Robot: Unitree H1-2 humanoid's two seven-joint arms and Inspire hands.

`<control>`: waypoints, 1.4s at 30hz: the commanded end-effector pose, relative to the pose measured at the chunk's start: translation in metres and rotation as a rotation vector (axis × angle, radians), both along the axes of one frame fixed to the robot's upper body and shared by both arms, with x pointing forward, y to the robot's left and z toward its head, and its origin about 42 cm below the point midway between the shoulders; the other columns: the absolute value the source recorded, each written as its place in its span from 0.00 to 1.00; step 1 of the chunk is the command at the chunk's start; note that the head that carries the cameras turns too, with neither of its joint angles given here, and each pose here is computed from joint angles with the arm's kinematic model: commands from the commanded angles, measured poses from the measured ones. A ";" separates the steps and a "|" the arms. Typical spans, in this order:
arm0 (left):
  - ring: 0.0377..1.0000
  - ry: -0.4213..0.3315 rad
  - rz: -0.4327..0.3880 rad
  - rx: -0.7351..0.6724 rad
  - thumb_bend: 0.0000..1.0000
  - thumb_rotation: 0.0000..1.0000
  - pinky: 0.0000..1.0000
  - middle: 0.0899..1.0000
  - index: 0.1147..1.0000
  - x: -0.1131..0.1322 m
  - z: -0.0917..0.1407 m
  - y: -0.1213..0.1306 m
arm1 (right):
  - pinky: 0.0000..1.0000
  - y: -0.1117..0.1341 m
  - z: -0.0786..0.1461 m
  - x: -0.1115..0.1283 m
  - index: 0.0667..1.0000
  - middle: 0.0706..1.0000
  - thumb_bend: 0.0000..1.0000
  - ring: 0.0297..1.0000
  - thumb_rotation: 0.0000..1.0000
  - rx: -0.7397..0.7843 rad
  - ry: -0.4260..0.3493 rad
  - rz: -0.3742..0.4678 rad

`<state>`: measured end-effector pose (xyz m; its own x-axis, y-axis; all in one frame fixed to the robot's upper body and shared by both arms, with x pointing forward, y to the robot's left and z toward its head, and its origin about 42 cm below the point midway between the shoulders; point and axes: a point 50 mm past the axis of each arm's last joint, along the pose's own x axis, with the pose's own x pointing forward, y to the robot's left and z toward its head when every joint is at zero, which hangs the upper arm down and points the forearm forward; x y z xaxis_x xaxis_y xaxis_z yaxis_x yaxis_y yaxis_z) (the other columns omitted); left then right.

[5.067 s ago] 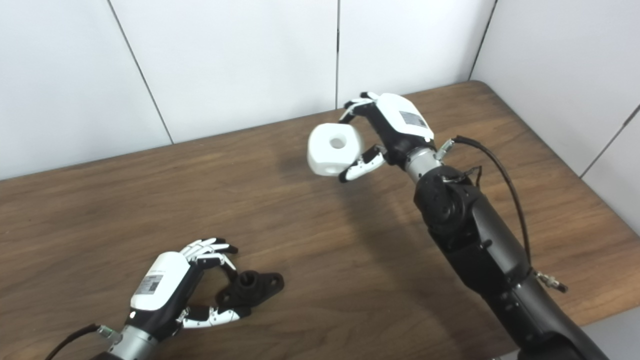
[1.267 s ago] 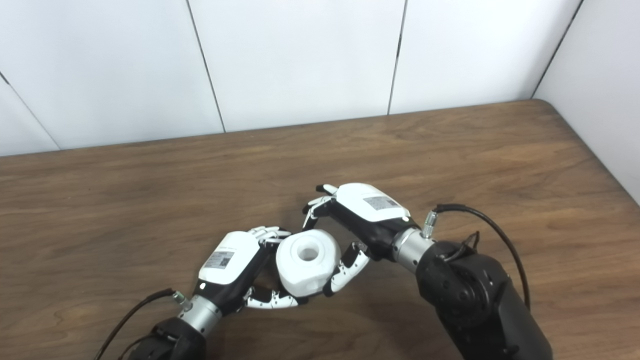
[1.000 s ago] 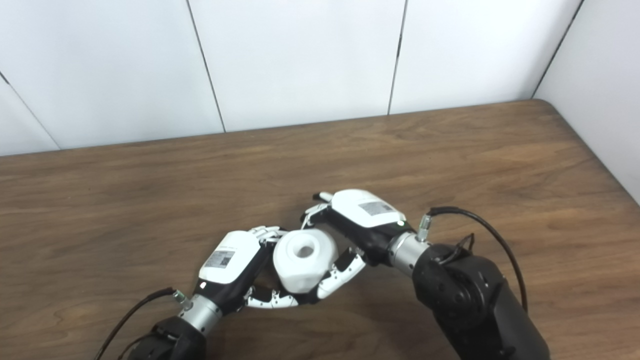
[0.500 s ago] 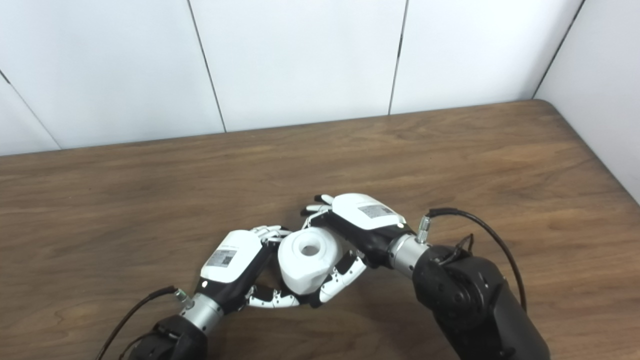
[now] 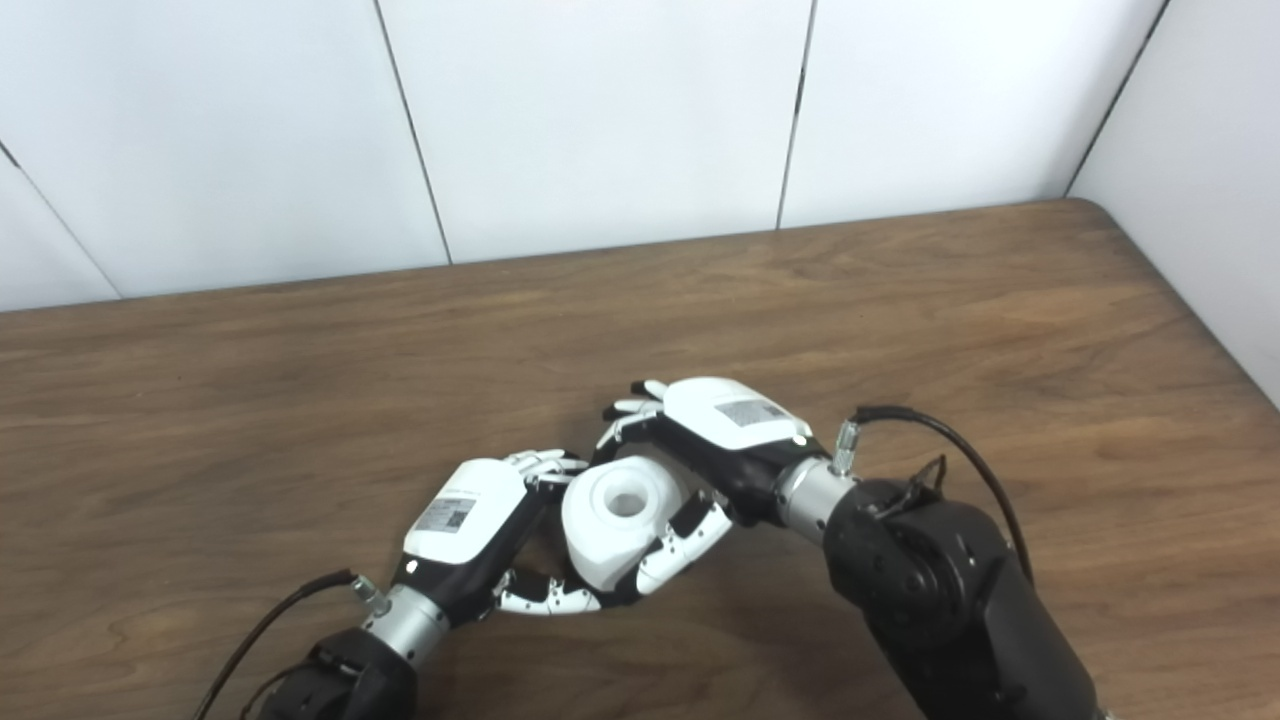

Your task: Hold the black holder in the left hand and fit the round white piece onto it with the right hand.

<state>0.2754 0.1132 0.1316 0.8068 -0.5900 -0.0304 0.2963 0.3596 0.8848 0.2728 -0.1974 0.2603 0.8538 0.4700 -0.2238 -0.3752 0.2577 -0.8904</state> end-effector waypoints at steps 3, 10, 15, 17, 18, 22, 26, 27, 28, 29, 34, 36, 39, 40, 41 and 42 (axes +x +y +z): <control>0.86 0.149 -0.015 0.087 0.52 0.05 0.84 0.77 0.42 -0.010 -0.030 0.004 | 0.99 0.002 0.029 0.002 0.71 0.91 1.00 1.00 0.40 0.019 -0.096 0.012; 0.86 0.150 -0.016 0.082 0.52 0.05 0.84 0.77 0.42 -0.010 -0.030 0.004 | 0.97 0.001 0.047 0.003 0.73 0.90 1.00 1.00 0.42 -0.016 -0.128 0.042; 0.86 0.155 -0.014 0.083 0.52 0.05 0.84 0.78 0.42 -0.009 -0.030 0.004 | 0.96 -0.001 0.060 0.002 0.76 0.90 1.00 1.00 0.44 -0.028 -0.147 0.047; 0.86 0.158 -0.015 0.081 0.52 0.05 0.84 0.78 0.42 -0.009 -0.029 0.004 | 0.96 -0.001 0.064 0.003 0.77 0.90 1.00 1.00 0.45 -0.029 -0.151 0.047; 0.86 0.160 -0.015 0.079 0.52 0.05 0.84 0.78 0.42 -0.009 -0.029 0.004 | 0.96 -0.002 0.066 0.003 0.77 0.90 1.00 1.00 0.46 -0.032 -0.152 0.047; 0.87 0.167 -0.012 0.082 0.52 0.05 0.84 0.78 0.42 -0.009 -0.029 0.004 | 0.96 -0.003 0.076 0.005 0.78 0.90 1.00 1.00 0.47 -0.041 -0.160 0.047; 0.86 0.169 -0.013 0.075 0.52 0.05 0.82 0.78 0.42 -0.008 -0.029 0.005 | 0.94 -0.006 0.087 0.006 0.78 0.89 1.00 0.99 0.46 -0.032 -0.170 0.039; 0.86 0.169 -0.013 0.072 0.52 0.05 0.82 0.78 0.42 -0.008 -0.029 0.005 | 0.94 -0.007 0.088 0.006 0.78 0.89 1.00 0.98 0.45 -0.028 -0.171 0.037; 0.86 0.174 -0.010 0.065 0.52 0.05 0.82 0.78 0.42 -0.008 -0.029 0.005 | 0.93 -0.007 0.090 0.006 0.78 0.90 1.00 0.98 0.45 -0.026 -0.174 0.035; 0.86 0.181 -0.005 0.057 0.52 0.05 0.81 0.78 0.42 -0.007 -0.028 0.005 | 0.93 -0.008 0.091 0.006 0.78 0.90 1.00 0.98 0.46 -0.025 -0.175 0.033; 0.84 0.207 0.014 0.038 0.52 0.06 0.80 0.77 0.42 -0.004 -0.025 0.007 | 0.93 -0.009 0.093 0.006 0.79 0.90 1.00 0.98 0.46 -0.021 -0.172 0.026; 0.84 0.221 0.023 0.041 0.52 0.06 0.80 0.77 0.43 -0.004 -0.023 0.008 | 0.92 -0.009 0.093 0.006 0.78 0.90 1.00 0.98 0.48 -0.024 -0.173 0.023; 0.82 0.239 0.029 0.051 0.89 0.08 0.79 0.77 0.62 -0.003 -0.018 0.011 | 0.91 -0.009 0.093 0.007 0.78 0.89 1.00 0.97 0.48 -0.020 -0.170 0.020; 0.82 0.250 0.028 0.061 0.92 0.10 0.79 0.78 0.65 -0.003 -0.014 0.013 | 0.92 -0.010 0.092 0.008 0.78 0.89 1.00 0.98 0.48 -0.016 -0.167 0.018; 0.83 0.263 0.027 0.072 0.94 0.12 0.79 0.79 0.69 -0.002 -0.011 0.015 | 0.92 -0.010 0.092 0.008 0.79 0.90 1.00 0.98 0.48 -0.013 -0.164 0.017; 0.84 0.276 0.026 0.084 0.96 0.14 0.80 0.80 0.72 -0.001 -0.008 0.018 | 0.92 -0.010 0.091 0.008 0.79 0.90 1.00 0.98 0.48 -0.011 -0.164 0.015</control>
<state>0.2821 0.1150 0.1492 0.8087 -0.5819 -0.0862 0.3636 0.3794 0.8508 0.2805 -0.2075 0.3392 0.8664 0.4821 -0.1298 -0.2698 0.2333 -0.9342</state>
